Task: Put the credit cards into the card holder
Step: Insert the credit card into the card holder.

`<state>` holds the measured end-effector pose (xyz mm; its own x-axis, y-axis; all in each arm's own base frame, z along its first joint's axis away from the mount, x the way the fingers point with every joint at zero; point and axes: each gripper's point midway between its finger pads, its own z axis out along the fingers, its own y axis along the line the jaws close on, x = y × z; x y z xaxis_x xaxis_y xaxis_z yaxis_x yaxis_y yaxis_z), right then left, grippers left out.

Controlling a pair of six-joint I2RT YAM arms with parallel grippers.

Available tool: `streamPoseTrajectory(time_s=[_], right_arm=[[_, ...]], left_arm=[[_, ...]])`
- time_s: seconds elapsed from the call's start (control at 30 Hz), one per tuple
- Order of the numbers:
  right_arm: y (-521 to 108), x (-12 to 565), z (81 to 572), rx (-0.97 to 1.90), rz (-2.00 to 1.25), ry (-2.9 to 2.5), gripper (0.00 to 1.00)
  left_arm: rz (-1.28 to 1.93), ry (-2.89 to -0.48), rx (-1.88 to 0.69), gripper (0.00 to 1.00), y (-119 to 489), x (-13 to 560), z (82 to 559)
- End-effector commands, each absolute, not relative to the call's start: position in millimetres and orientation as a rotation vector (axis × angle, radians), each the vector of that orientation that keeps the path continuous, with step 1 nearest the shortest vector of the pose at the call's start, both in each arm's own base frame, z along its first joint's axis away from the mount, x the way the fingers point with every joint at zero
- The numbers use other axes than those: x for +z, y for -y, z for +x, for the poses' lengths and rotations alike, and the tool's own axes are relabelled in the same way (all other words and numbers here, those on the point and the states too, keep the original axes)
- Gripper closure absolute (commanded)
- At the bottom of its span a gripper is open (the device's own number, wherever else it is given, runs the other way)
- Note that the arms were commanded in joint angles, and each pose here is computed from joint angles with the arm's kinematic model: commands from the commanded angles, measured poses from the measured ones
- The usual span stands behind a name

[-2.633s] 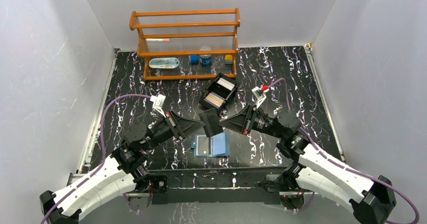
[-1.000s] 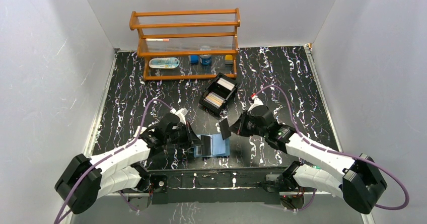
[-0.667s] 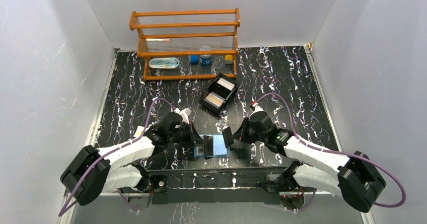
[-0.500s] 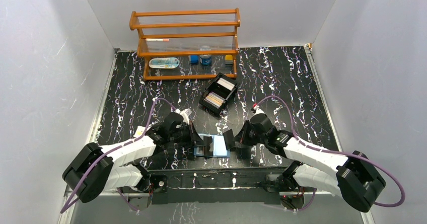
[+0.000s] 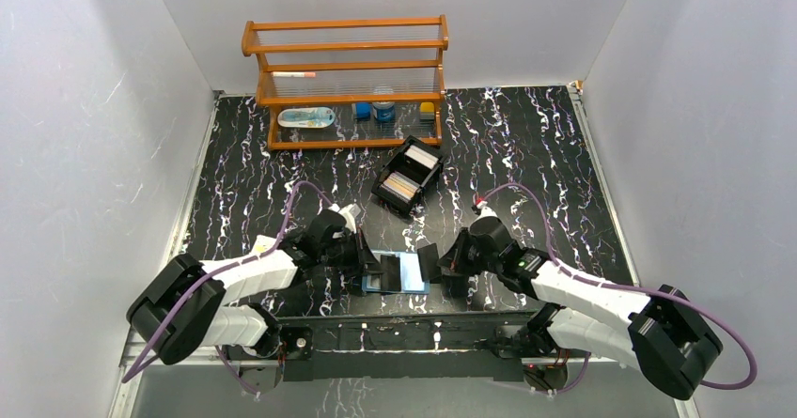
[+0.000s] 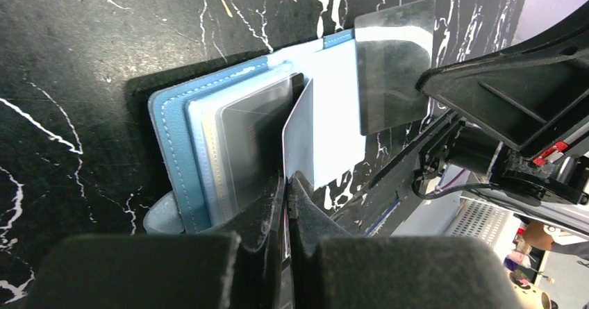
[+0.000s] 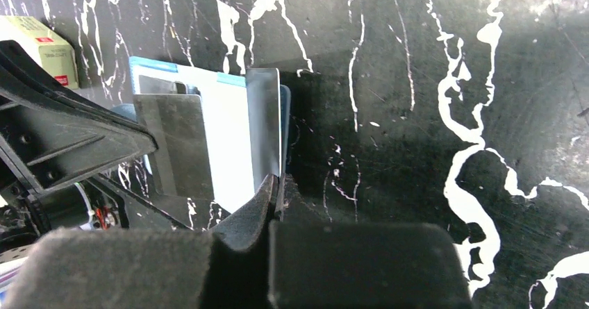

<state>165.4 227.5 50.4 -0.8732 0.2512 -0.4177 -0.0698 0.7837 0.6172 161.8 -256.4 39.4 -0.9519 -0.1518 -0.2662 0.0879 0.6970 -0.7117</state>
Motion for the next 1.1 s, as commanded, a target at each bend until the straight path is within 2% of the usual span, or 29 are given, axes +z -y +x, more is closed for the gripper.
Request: streamPoseTrajectory(time_s=[0.0,1.07], right_arm=[[-219,39,161,0.857,0.16,-2.497,1.0],[-217,34,157,0.872,0.165,-2.495,1.0]], left_arm=[[-0.016,-2.606,-1.043,1.0,251,32,167],[-0.136,-2.565,-0.927,1.0,244,20,189]])
